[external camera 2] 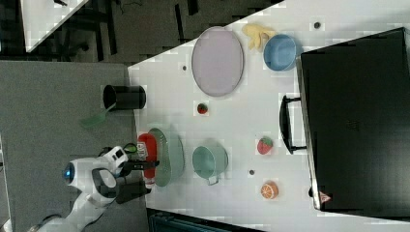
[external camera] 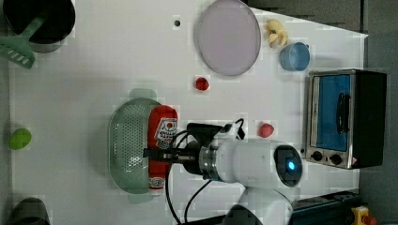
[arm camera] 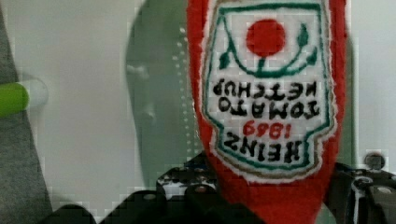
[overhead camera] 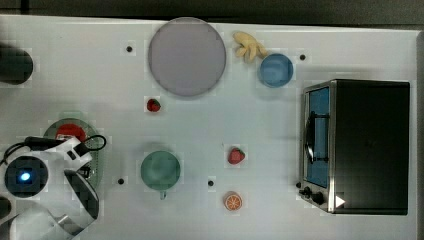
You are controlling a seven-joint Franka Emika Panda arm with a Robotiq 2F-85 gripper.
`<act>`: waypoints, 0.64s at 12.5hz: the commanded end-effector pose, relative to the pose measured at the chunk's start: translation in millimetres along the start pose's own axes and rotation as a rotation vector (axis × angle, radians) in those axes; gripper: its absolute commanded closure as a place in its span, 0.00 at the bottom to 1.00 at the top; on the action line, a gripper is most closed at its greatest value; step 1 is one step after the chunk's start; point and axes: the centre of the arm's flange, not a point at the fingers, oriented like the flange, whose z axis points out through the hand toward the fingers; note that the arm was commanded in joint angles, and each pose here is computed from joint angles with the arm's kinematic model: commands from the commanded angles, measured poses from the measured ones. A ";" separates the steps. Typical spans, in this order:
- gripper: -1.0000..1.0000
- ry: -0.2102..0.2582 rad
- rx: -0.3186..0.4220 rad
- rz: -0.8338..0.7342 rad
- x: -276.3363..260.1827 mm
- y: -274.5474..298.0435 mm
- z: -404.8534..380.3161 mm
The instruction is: Pick Ketchup from the table and place it in strainer.
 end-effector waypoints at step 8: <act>0.00 0.134 0.000 0.084 27.3 -5.2 -53.7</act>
